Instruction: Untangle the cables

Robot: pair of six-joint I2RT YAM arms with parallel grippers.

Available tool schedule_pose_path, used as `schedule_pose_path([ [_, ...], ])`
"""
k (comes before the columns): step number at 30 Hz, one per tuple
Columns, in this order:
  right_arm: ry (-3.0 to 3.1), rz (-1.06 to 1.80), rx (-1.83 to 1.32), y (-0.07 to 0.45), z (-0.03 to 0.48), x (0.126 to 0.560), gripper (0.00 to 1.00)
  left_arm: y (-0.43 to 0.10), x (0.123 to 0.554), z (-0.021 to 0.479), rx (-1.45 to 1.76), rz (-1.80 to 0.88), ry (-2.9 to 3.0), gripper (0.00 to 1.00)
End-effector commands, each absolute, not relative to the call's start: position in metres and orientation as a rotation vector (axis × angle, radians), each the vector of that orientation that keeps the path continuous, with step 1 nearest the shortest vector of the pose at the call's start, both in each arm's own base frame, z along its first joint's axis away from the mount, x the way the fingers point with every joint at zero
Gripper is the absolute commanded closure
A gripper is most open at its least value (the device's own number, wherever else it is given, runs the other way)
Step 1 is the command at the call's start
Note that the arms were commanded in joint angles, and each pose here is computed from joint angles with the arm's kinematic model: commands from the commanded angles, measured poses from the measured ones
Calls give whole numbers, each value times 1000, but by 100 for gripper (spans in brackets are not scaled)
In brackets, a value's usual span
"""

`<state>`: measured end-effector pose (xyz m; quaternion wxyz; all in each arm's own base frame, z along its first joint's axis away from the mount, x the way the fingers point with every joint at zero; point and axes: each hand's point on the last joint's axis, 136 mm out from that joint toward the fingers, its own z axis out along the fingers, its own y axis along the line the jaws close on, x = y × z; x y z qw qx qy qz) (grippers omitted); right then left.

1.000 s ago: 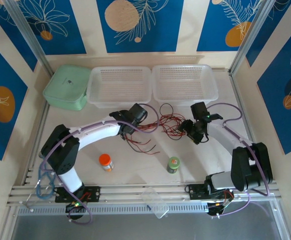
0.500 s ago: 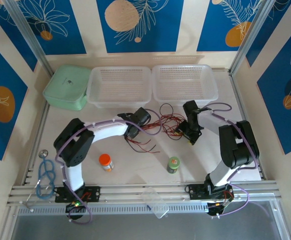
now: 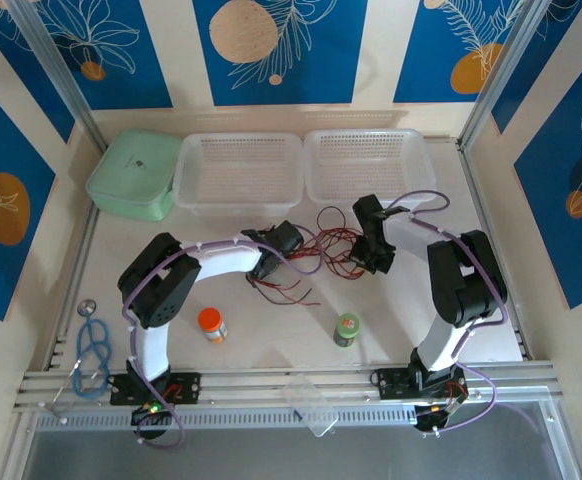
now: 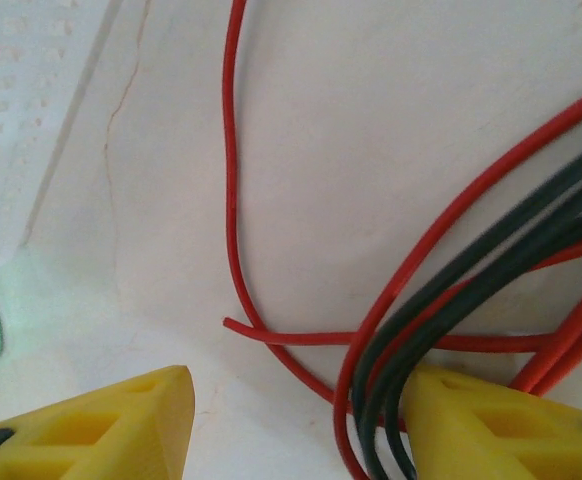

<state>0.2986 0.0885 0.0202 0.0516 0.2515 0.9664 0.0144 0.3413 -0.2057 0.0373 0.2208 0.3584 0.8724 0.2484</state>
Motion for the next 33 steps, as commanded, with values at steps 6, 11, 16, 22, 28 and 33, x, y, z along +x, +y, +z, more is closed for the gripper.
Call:
schedule_pose_path([
  [6, 2887, -260, 594, 21, 46, 294, 100, -170, 330, 26, 1096, 891, 2420, 42],
  [11, 2873, -433, 466, 1, 59, 295, 100, -165, 331, 24, 1123, 944, 2395, 43],
  [16, 2857, -474, 403, -3, 63, 300, 100, -168, 335, 36, 1109, 915, 2357, 43],
  [22, 2886, -332, 334, 13, 66, 304, 74, -189, 344, 67, 1138, 786, 2275, 43],
  [28, 2890, -200, 293, 30, 79, 296, 54, -227, 346, 126, 1157, 556, 2131, 41],
  [33, 2878, -51, 187, 55, 105, 283, 46, -239, 341, 174, 1099, 395, 2054, 37],
])
